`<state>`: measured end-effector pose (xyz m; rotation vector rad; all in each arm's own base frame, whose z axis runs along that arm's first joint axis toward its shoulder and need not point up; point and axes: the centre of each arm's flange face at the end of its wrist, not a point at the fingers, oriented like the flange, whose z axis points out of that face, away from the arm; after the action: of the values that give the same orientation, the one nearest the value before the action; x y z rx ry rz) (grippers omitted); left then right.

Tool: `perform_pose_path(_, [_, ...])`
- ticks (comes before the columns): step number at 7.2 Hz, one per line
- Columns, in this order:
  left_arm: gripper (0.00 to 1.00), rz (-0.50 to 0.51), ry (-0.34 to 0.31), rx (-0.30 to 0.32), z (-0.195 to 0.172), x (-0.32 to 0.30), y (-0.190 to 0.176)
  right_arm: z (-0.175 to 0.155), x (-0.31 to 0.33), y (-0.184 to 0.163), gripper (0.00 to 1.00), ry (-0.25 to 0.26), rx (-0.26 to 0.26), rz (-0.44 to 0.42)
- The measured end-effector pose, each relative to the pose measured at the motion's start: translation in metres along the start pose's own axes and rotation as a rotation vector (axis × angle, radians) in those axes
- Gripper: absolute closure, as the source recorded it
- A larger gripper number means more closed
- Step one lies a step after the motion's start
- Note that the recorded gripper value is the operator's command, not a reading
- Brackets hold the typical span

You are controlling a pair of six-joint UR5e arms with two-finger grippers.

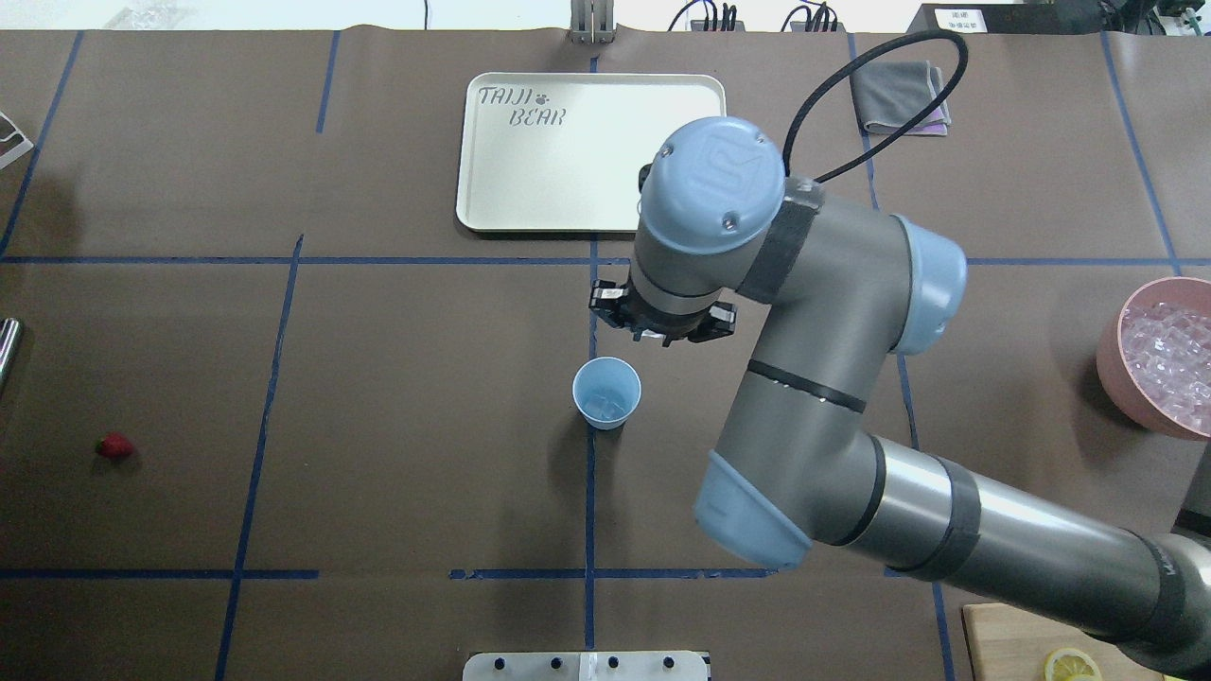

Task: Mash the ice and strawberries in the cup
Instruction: 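Carry the ice cube over the light blue cup, then open the right gripper to drop the ice cube into the cup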

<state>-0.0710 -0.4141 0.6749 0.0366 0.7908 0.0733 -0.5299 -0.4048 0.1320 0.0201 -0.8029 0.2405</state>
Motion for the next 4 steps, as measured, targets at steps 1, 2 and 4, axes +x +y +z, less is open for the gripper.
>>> perform_pose_path(1, [0.00,-0.001,0.000,-0.001,0.000,0.000,0.000,0.008,-0.013,0.010,0.94,0.010,0.003,0.007])
perform_pose_path(2, [0.00,-0.001,0.000,-0.002,0.000,0.000,0.000,0.013,-0.018,0.015,0.55,0.017,0.004,0.009])
perform_pose_path(4, [0.00,-0.001,0.000,-0.003,0.001,0.000,0.000,0.020,-0.017,0.019,0.01,0.028,0.003,0.000])
